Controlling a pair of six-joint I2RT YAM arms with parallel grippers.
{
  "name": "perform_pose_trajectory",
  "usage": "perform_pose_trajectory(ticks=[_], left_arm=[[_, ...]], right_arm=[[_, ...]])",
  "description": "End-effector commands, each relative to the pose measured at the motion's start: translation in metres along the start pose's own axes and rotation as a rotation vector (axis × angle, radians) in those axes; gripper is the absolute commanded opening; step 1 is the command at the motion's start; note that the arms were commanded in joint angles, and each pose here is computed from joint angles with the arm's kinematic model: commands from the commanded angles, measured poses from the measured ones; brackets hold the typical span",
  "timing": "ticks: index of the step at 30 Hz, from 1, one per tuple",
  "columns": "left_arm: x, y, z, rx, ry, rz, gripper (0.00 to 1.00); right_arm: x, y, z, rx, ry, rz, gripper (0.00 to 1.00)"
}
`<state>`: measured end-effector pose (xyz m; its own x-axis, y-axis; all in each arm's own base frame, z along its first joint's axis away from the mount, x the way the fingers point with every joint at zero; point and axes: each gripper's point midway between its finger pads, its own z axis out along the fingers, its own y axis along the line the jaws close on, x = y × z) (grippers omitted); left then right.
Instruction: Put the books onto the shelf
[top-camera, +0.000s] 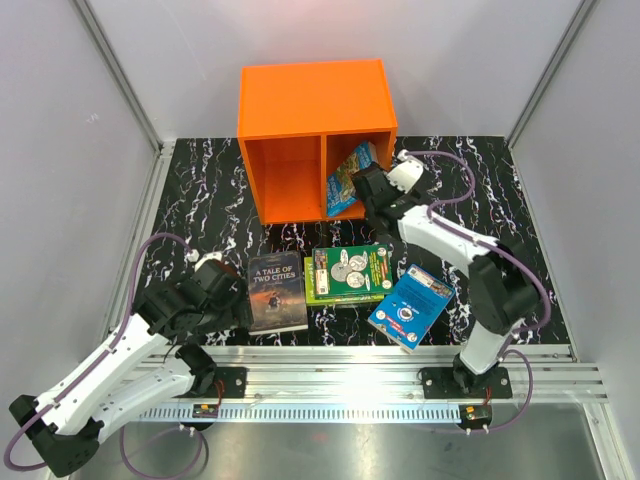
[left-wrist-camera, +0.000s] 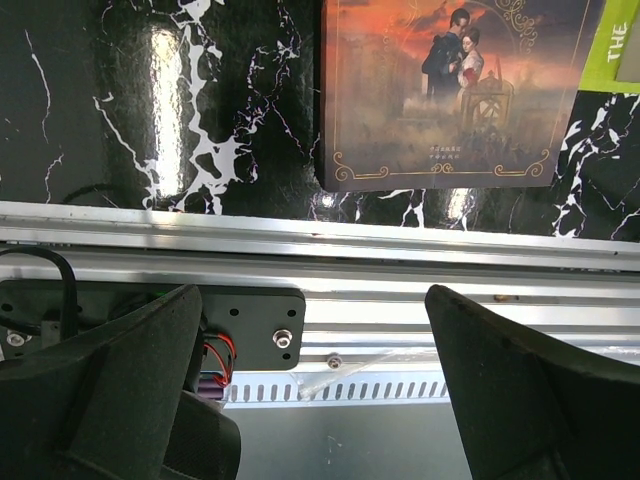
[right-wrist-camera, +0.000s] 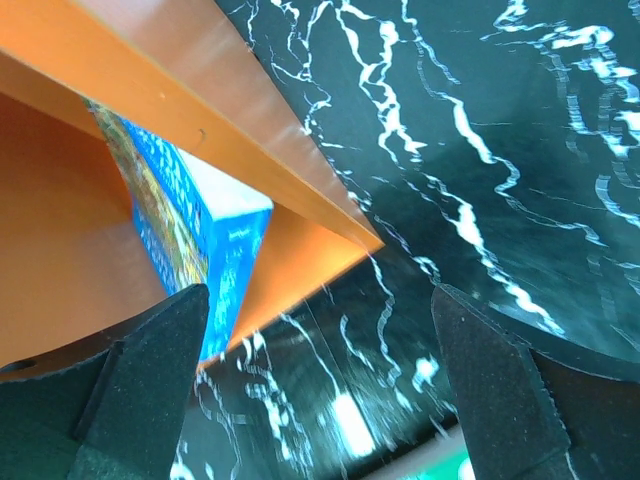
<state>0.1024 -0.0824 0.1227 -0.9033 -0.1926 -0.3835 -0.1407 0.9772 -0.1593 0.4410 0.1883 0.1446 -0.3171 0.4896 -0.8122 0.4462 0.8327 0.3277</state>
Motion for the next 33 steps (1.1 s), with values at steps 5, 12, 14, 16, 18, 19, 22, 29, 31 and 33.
perform_pose_trajectory(ticks=[5,12,14,16,18,19,22,29,31,33], left_arm=[[-0.023,-0.031,0.000,0.089,-0.055,0.002,0.99],[-0.049,-0.087,0.028,0.178,-0.050,0.022,0.99],[-0.052,-0.101,0.045,0.165,-0.011,0.030,0.99],[-0.065,-0.127,0.047,0.219,-0.021,0.026,0.99],[-0.072,-0.145,0.063,0.219,0.003,0.039,0.99],[-0.074,-0.152,0.068,0.219,0.014,0.046,0.99],[-0.083,-0.177,0.085,0.224,0.049,0.062,0.99],[-0.079,-0.207,0.113,0.221,0.121,0.094,0.99],[-0.073,-0.205,0.120,0.211,0.142,0.101,0.99],[-0.066,-0.202,0.123,0.202,0.160,0.107,0.99]], right_arm=[[-0.043,-0.047,-0.080,-0.053,0.040,-0.010,1.00],[0.055,-0.086,-0.141,-0.325,0.462,-0.095,1.00],[0.087,-0.101,-0.152,-0.344,0.589,-0.094,1.00],[0.103,-0.110,-0.165,-0.362,0.668,-0.074,1.00],[0.117,-0.122,-0.172,-0.365,0.715,-0.044,1.00],[0.119,-0.124,-0.173,-0.371,0.721,-0.031,1.00],[0.127,-0.131,-0.177,-0.375,0.757,-0.020,1.00],[0.136,-0.138,-0.179,-0.371,0.770,0.038,1.00],[0.133,-0.139,-0.176,-0.363,0.745,0.037,1.00],[0.128,-0.143,-0.169,-0.333,0.707,0.024,1.00]])
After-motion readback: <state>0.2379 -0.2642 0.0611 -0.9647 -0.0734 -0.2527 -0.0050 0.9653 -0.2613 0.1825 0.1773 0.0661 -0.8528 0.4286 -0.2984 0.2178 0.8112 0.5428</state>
